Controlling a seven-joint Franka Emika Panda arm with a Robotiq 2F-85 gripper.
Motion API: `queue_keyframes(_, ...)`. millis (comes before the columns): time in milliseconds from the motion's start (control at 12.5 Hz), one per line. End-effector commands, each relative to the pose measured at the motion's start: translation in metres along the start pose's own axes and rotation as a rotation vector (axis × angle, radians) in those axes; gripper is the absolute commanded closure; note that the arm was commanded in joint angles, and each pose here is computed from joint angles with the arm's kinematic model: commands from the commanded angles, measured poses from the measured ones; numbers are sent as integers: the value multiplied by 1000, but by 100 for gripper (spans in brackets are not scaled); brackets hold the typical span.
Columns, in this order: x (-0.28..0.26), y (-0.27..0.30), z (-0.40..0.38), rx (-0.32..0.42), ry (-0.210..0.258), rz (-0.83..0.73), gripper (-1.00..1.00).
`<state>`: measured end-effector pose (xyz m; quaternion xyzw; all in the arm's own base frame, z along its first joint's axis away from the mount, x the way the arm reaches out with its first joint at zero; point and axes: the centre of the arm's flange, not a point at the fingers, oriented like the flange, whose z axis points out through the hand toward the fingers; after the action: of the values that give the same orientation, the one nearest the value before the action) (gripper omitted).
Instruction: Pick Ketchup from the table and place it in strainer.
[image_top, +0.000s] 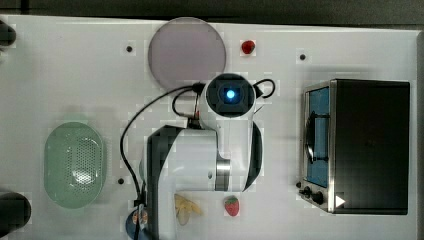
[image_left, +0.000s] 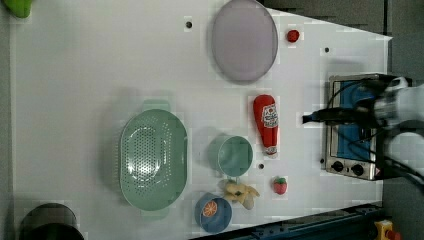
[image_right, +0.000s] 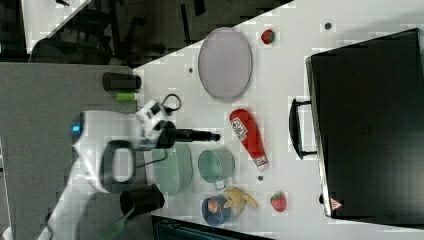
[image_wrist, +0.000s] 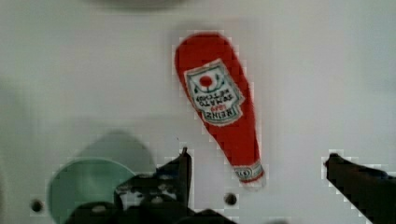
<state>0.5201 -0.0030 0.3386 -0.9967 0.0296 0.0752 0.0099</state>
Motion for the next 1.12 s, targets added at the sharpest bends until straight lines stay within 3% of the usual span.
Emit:
queue_keyframes(80,10,-1,17,0,89,-219,-100)
queue_keyframes(400,13,-10,84,-6,129,-248,-100)
queue_keyframes(720,9,-5,141,1,123,-238,-100)
queue_keyframes(960,10,-5,171,5,145,-236,-100)
queue_keyframes(1040,9,-6,177,6,149,-237,-93)
queue_keyframes(1120,8,-7,179,7,147,-238,-69)
